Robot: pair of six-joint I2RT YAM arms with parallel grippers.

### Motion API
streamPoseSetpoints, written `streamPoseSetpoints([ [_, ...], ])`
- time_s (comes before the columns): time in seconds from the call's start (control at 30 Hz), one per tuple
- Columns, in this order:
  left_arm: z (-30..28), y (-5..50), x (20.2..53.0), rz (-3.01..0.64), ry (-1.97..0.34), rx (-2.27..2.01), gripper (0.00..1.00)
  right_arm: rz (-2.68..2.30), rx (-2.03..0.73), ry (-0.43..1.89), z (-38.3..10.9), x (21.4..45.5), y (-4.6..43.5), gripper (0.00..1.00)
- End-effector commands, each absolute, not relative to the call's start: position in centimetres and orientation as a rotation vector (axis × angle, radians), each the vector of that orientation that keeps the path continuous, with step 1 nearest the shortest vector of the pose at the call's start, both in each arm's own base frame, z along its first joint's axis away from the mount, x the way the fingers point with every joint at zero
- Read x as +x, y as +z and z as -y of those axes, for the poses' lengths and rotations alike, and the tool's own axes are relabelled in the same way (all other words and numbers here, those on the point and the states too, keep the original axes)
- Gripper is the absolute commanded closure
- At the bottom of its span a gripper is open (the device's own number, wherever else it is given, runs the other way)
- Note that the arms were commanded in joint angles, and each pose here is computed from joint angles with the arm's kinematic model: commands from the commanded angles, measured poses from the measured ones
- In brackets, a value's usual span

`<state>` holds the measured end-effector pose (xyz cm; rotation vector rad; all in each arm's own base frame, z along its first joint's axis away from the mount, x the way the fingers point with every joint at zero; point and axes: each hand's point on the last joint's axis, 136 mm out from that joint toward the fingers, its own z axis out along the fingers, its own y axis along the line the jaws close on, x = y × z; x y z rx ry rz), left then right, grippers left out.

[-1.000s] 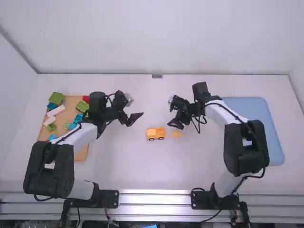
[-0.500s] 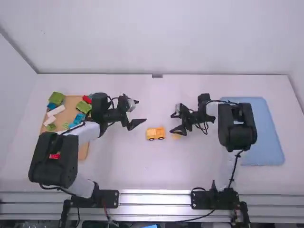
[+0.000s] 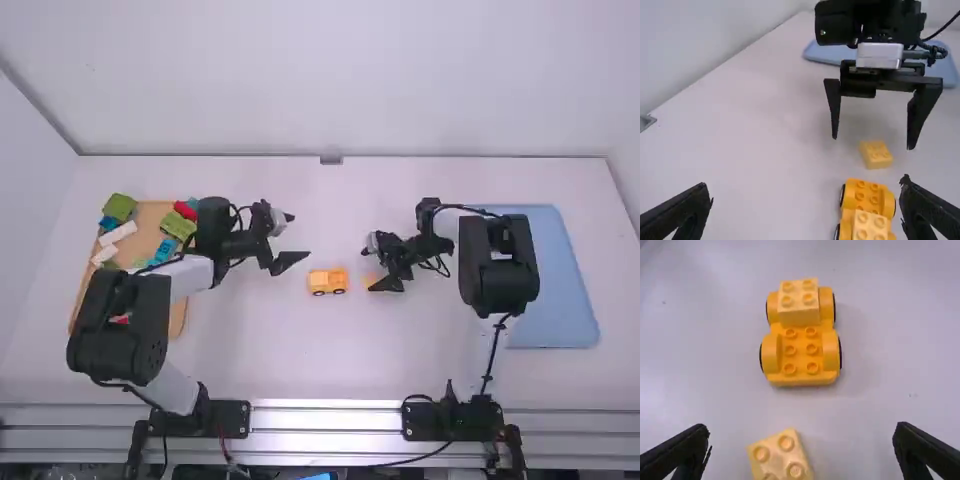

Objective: Assemble lego blocks to make yellow taxi

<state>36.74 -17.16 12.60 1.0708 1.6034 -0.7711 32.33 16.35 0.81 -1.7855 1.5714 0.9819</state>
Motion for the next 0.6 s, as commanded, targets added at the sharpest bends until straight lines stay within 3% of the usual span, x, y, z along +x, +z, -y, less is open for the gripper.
streamPoseSetpoints([
  [0.0, 17.7, 12.6, 36.2, -1.600, -0.824, 1.069, 0.01, -1.549, -1.810, 0.940, -15.4, 32.3, 0.8, 0.02],
  [0.17, 17.8, 12.7, 36.2, -1.610, -0.837, 1.055, 0.01, -1.530, -1.832, 0.895, -15.4, 31.8, -2.5, 0.03],
  [0.33, 18.0, 13.0, 35.8, -1.587, -0.862, 1.068, 0.01, -1.516, -1.800, 0.891, -15.3, 32.4, -2.1, 0.04],
  [0.57, 18.3, 13.3, 35.3, -1.561, -0.901, 1.083, 0.01, -1.540, -1.856, 0.905, -15.5, 31.1, -3.1, 0.19],
])
